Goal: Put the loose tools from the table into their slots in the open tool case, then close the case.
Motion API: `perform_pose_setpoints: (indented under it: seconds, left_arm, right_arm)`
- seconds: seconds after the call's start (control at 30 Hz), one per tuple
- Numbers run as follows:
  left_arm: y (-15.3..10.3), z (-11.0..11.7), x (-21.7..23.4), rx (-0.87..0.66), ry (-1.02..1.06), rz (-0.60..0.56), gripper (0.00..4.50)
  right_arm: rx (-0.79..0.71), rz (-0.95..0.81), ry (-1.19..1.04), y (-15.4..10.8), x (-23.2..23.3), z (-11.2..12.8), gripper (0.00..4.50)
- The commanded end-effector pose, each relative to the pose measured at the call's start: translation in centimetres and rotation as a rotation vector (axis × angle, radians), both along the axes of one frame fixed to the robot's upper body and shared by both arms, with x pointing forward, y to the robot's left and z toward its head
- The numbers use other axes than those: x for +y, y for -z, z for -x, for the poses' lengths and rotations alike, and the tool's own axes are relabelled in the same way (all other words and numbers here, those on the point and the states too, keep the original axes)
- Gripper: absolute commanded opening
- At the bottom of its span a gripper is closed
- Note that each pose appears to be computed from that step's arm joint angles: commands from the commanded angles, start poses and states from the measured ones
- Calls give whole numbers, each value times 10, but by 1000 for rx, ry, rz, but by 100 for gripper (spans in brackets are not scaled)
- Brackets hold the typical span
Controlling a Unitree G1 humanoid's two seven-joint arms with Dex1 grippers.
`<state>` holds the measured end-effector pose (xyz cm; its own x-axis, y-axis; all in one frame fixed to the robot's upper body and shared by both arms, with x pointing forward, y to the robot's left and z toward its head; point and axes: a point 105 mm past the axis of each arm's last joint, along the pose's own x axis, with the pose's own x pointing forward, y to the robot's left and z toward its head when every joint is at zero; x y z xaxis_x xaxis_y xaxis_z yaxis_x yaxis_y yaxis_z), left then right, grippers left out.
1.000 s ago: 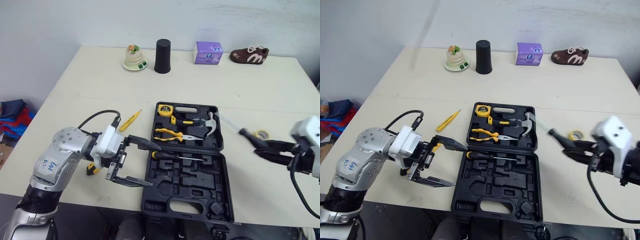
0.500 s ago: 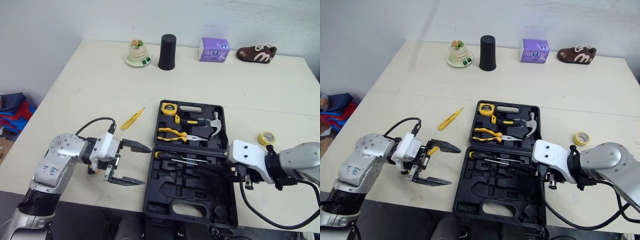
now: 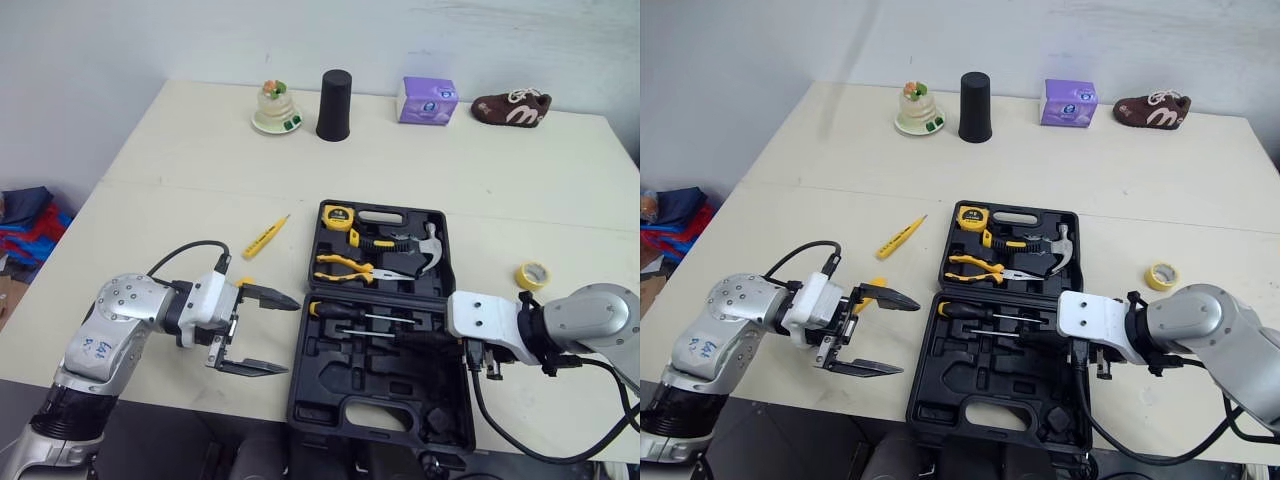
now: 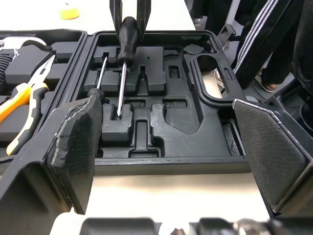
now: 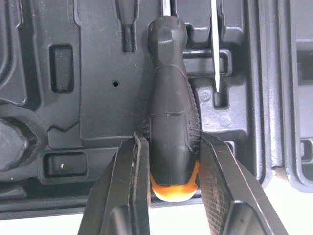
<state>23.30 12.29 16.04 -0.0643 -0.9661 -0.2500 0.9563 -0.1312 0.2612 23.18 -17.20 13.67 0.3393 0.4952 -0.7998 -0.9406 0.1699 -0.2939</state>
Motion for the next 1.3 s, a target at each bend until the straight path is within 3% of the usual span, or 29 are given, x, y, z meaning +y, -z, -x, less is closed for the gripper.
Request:
perform_pose_setpoints:
  seconds: [0.03,0.1,0.2,0.3,0.4,0.57,0.8,1.07,1.3]
  left_arm:
    - [-5,2,-1,-35,5,-2,450]
    - [-5,0,-1,-38,4,-3,450]
    - [-5,0,0,-38,2,-3,450]
    - [-4,0,-2,-35,3,-3,450]
    - [-4,-1,-2,-37,0,-2,450]
    - [-5,-3,-1,-37,-9,-9,450]
    - [-5,-4,-1,-39,-11,-22,450]
    - [-8,-10,3,-60,-36,-36,450]
    - [-8,-13,4,-59,-48,-35,450]
  right_arm:
    - [-31,0,-42,-3,4,-1,233]
    - [-99,-17,-55,-14,1,-10,332]
    - [-132,-71,-73,-26,-4,-15,332]
    - [-147,-288,-163,-37,17,-13,332]
    - [-130,-462,-201,-39,37,-11,258]
    - [-116,-445,-214,-8,39,-17,13]
    - [-116,-417,-176,34,22,-26,5]
    - [-23,-387,-152,82,10,-12,5]
    - [-91,-450,-131,68,15,-22,5]
